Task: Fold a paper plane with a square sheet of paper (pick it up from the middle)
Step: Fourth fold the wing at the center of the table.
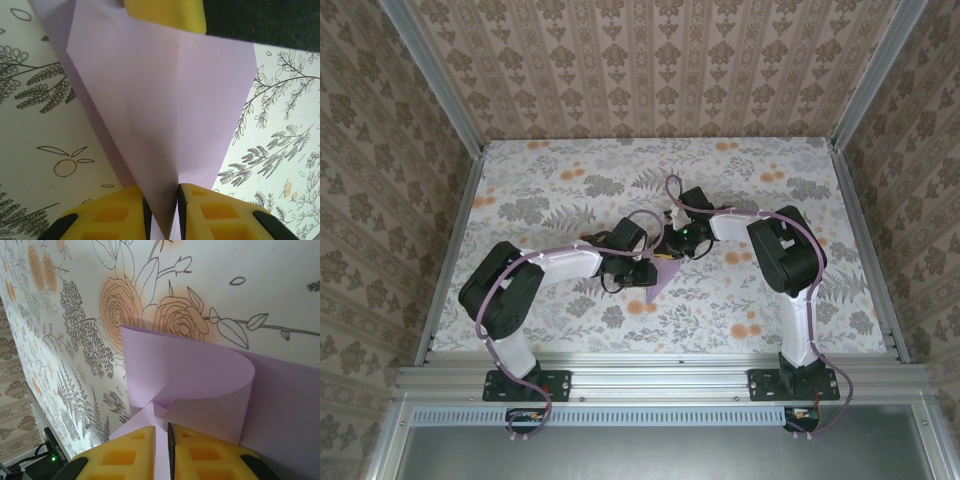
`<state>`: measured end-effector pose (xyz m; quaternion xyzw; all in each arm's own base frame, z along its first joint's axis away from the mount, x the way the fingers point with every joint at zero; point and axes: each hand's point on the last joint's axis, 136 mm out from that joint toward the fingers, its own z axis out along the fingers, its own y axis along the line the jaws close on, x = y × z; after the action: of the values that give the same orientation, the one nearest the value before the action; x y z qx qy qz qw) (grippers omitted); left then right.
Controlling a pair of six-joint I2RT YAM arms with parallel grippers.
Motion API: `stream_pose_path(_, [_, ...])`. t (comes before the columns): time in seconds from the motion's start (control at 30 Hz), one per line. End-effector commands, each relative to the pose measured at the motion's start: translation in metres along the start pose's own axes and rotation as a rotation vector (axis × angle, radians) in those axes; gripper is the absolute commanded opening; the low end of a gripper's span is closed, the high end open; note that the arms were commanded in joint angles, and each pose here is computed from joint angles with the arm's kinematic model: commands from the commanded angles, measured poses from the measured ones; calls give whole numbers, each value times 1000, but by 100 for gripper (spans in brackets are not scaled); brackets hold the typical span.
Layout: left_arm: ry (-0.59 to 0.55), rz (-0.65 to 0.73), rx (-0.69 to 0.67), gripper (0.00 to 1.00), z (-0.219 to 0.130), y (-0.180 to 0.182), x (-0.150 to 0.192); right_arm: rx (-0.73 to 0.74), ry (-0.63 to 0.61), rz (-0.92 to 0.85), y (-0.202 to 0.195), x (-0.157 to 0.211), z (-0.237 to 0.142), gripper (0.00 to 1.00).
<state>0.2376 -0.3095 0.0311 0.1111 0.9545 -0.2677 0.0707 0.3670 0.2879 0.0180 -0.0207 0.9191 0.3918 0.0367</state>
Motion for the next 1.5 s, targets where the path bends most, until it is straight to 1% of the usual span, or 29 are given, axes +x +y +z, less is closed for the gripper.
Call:
stream_pose_path(0.0, [28, 7, 10, 22, 6, -1, 6, 59, 57, 62, -23, 21, 10, 19])
stream_pose_path(0.13, [21, 9, 16, 23, 3, -3, 4, 60, 57, 63, -24, 21, 11, 19])
stream_pose_path(0.27, [7, 16, 12, 26, -4, -7, 1, 61, 57, 63, -24, 21, 11, 19])
stream_pose_path(0.53, [-18, 22, 2, 38, -19, -8, 1, 62, 57, 63, -24, 21, 11, 18])
stream_pose_path(0.73, [-61, 33, 28, 42, -40, -21, -5, 61, 59, 62, -24, 22, 11, 19])
stream_pose_path(0.83, [-63, 44, 23, 43, -44, -25, -6, 61, 59, 62, -24, 22, 11, 18])
stream_pose_path(0.9, [-57, 48, -1, 43, -44, -23, -7, 59, 58, 60, -23, 22, 10, 18])
stream_pose_path(0.97, [-57, 58, 2, 41, -43, -27, -8, 59, 58, 60, -23, 22, 10, 18])
stream_pose_path(1.2, [-24, 73, 24, 27, -25, -33, -5, 58, 59, 61, -24, 22, 11, 18])
stream_pose_path(1.47, [20, 84, 3, 25, -6, -28, -1, 53, 61, 59, -23, 22, 11, 18])
